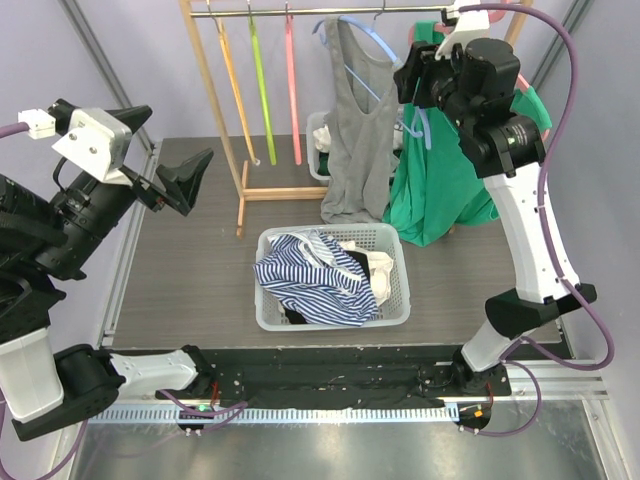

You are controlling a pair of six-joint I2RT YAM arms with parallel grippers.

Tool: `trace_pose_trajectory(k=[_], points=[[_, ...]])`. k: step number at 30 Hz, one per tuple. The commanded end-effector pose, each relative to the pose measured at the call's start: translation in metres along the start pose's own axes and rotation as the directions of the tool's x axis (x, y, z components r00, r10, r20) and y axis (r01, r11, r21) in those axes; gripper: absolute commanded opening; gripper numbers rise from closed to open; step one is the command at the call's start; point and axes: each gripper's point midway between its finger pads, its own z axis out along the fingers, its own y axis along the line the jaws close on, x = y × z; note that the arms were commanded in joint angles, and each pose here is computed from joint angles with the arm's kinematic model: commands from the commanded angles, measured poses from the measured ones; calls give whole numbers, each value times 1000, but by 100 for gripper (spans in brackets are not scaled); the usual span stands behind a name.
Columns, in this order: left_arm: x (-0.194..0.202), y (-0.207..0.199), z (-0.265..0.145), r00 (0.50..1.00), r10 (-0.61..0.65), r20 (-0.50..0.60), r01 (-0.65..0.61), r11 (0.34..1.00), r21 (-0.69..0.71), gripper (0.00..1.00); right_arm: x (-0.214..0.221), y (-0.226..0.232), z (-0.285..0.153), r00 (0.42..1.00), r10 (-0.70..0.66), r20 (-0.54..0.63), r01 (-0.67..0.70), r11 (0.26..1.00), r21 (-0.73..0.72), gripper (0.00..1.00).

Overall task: Remove the tank top from the hanger
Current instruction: Pick up the hanger from the clothesline.

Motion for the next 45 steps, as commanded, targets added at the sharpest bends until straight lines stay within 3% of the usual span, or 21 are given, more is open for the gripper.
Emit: trace_pose_trajectory(k=[1,9,12,15,16,19,26,45], points=[[-3,-3,2,1000,-20,12,20,1000,12,100,11,-9,-28,997,18,-69,-14,999,48,60],[-7,-4,4,999,-30,22,30,999,17,100,32,-11,-38,987,2,-163,7,998,56,61],[-7,-4,5,999,-35,19,34,999,18,100,39,-8,-41,982,-2,-187,10,999,40,53],[-8,-4,5,999,-40,23,39,999,20,100,42,-4,-43,981,-5,-193,10,1000,26,40],[-8,-4,4,999,-40,25,39,999,21,100,43,-2,-43,981,-7,-195,11,1000,20,26],[-10,-5,3,999,-43,28,42,999,31,100,39,4,-43,986,-26,-165,26,1000,-2,1],[-11,-3,1,999,-43,32,43,999,23,100,-1,24,-51,995,-78,67,82,995,-57,1],[-11,2,-7,999,-39,35,39,999,7,100,-56,12,-62,933,-87,349,67,995,69,1]])
